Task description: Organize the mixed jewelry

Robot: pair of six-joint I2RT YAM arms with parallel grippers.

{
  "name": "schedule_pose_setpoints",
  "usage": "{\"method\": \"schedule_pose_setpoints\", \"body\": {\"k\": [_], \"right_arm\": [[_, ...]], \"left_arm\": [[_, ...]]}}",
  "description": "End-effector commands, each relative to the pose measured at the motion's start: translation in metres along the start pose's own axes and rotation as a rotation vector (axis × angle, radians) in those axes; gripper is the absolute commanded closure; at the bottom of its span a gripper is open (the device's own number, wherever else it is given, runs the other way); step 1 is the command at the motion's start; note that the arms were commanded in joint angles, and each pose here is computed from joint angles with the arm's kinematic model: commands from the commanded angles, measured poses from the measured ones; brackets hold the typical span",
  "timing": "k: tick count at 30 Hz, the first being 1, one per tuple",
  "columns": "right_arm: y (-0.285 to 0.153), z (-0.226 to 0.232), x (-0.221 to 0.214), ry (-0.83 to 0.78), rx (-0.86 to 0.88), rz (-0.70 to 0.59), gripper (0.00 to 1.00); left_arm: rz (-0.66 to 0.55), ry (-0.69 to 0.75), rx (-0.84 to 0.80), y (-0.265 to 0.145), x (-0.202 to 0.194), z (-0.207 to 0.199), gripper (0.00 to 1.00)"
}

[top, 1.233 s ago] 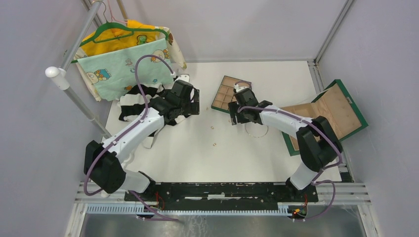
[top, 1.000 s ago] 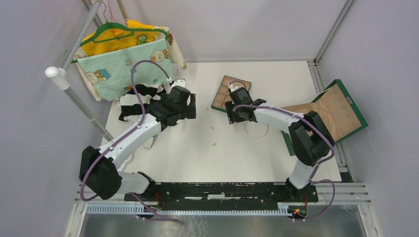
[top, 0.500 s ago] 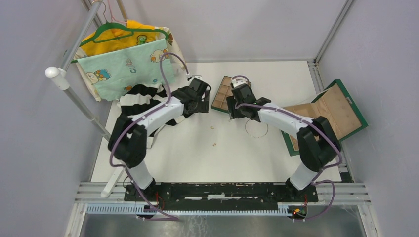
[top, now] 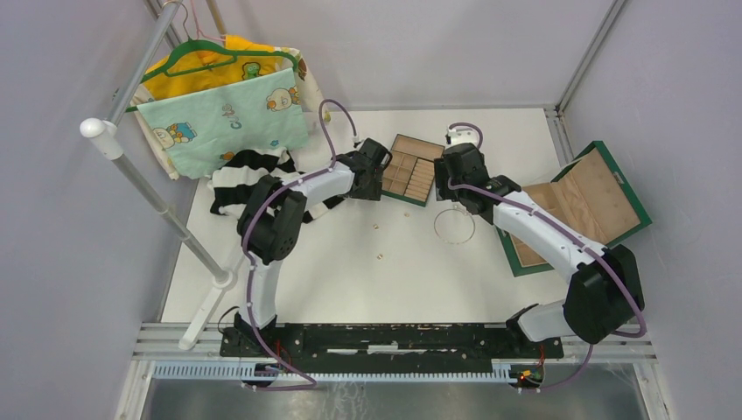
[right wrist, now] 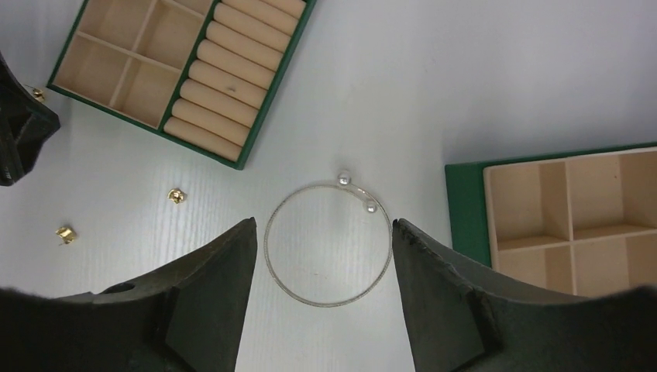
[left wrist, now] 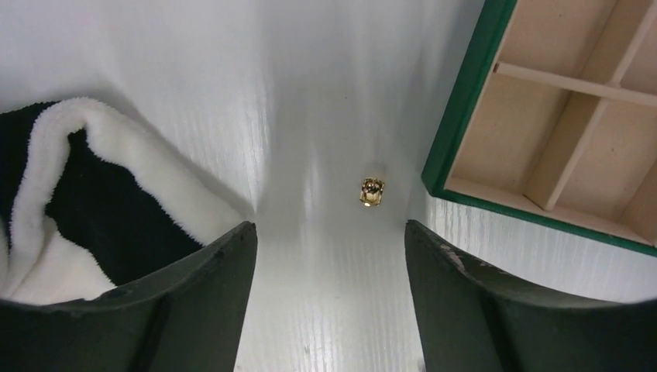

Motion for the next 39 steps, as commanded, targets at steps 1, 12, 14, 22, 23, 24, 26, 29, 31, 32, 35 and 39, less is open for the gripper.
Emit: {"method": "schedule_pose_setpoints", "body": {"k": [1, 12, 14, 22, 23, 24, 26, 29, 31, 32, 35, 39], "right_arm": [[-0.005, -0.009, 0.001, -0.01, -0.056, -0.01, 0.3], [-0.006, -0.009, 0.007, -0.011, -0.068, -0.019, 0.29], [-0.006, -0.009, 0.009, -0.01, -0.07, -0.024, 0.29], [-0.005, -0.007, 0.006, -0.005, -0.067, -0.012, 0.3], [-0.005, -0.007, 0.007, -0.001, -0.066, -0.014, 0.3], [-0.005, -0.007, 0.007, 0.0, -0.064, -0.013, 0.3], [-0.005, -0.007, 0.007, 0.002, -0.063, -0.014, 0.3], [-0.006, -0.007, 0.009, 0.005, -0.064, -0.019, 0.3], [-0.005, -0.007, 0.009, 0.003, -0.062, -0.018, 0.3], [-0.005, -0.006, 0.009, 0.003, -0.062, -0.019, 0.3], [-0.004, -0.005, 0.008, 0.001, -0.057, -0.016, 0.3], [-0.003, -0.004, 0.008, 0.0, -0.049, -0.014, 0.3]], "left_arm": [[-0.072, 0.015, -0.028, 0.002, 0.023, -0.007, 0.27], [-0.032, -0.009, -0.04, 0.021, 0.023, -0.006, 0.44], [-0.024, -0.019, -0.055, 0.023, 0.021, -0.005, 0.45], [-0.009, -0.012, -0.062, 0.026, 0.018, -0.002, 0.57], [-0.008, -0.011, -0.064, 0.026, 0.018, -0.002, 0.58], [-0.004, -0.009, -0.066, 0.028, 0.018, -0.003, 0.61], [-0.002, -0.009, -0.071, 0.028, 0.018, -0.003, 0.64], [-0.002, -0.01, -0.079, 0.026, 0.018, -0.004, 0.69], [-0.001, -0.011, -0.08, 0.025, 0.017, -0.004, 0.69], [-0.003, -0.012, -0.082, 0.025, 0.018, -0.004, 0.69], [-0.009, -0.014, -0.085, 0.021, 0.02, -0.003, 0.74], [-0.012, -0.015, -0.079, 0.018, 0.022, -0.002, 0.71]]}}
Point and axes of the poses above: each gripper's point midway between its finger pads, its own y axis out along the fingers, its own z axis along the line the jaws close on, x = y × z, the point moved 8 cm from there along -y, back along the fingers, and after that the axes turned 7 degrees about y, right-handed, at the moved point
